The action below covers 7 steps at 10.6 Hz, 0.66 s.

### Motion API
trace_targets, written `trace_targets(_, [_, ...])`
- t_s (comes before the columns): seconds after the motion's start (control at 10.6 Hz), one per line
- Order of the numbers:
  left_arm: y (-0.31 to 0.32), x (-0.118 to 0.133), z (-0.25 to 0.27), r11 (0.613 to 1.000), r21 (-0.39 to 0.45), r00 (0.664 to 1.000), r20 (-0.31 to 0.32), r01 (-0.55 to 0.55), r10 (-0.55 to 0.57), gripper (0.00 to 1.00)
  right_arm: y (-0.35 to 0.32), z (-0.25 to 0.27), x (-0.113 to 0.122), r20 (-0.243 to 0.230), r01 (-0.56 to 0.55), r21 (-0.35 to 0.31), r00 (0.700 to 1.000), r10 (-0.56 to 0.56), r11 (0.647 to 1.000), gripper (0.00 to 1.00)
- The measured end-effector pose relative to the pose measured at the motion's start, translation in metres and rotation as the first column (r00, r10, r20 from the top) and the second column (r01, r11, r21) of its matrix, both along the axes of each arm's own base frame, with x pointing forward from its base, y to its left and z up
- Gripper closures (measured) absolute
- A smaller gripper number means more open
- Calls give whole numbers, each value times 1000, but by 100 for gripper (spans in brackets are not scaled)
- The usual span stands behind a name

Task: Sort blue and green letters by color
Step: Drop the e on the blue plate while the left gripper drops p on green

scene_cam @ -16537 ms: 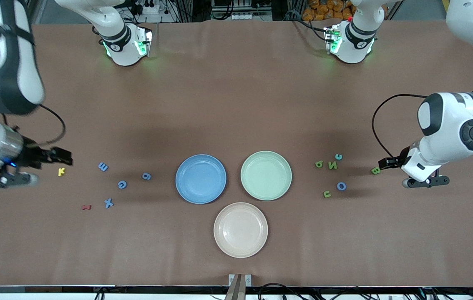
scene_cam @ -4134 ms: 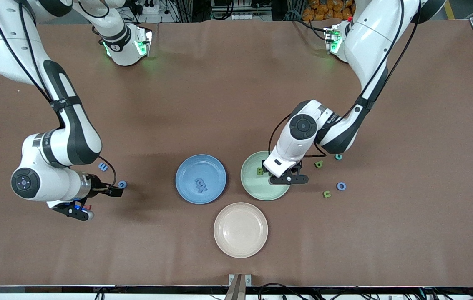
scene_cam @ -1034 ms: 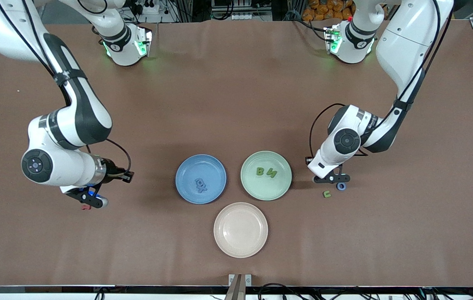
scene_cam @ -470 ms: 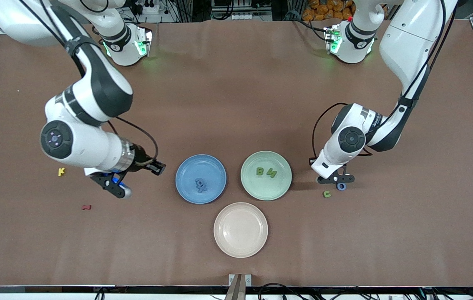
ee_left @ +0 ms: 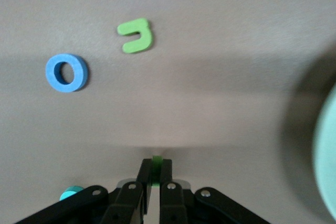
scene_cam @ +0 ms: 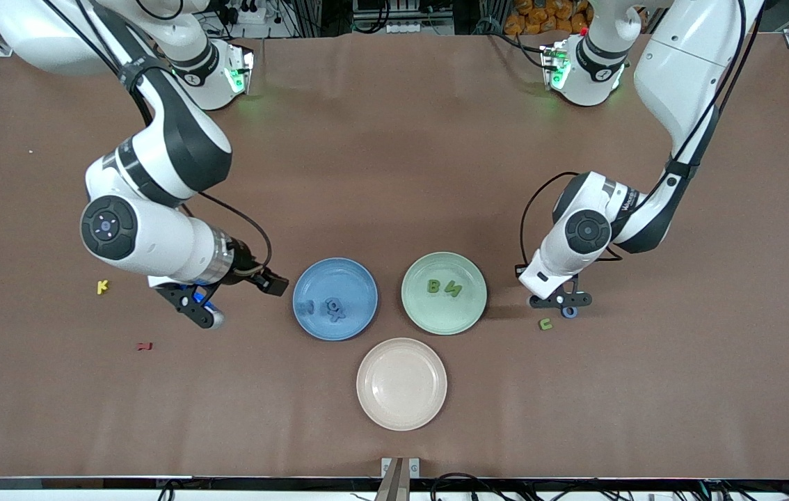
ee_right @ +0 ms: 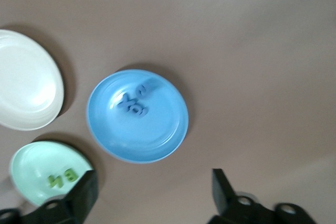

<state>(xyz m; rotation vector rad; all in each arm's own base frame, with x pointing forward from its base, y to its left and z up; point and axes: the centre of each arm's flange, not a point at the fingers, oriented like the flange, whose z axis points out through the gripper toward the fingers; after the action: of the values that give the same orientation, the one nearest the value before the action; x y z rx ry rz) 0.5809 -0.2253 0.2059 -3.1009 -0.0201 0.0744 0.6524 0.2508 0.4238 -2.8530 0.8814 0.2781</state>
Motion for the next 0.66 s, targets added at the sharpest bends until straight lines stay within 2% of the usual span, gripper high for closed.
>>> trace_targets(0.09, [-6, 2, 8, 1000, -7, 1000, 7, 4, -4, 90, -17, -6, 4, -11, -37, -21, 999, 36, 999, 0])
trace_targets(0.28, [-18, 10, 29, 1000, -19, 1000, 21, 9, -9, 90, -70, -22, 14, -38, -126, -22, 991, 125, 992, 0])
trace_targets(0.47, [-41, 19, 53, 997, -78, 999, 44, -2, 5, 90, -119, -44, 18, -59, -219, -19, 974, 217, 976, 0])
trace_targets(0.66, [-66, 27, 73, 989, -145, 998, 59, -15, 24, 90, -154, -82, 13, -85, -333, -106, 942, 325, 937, 0])
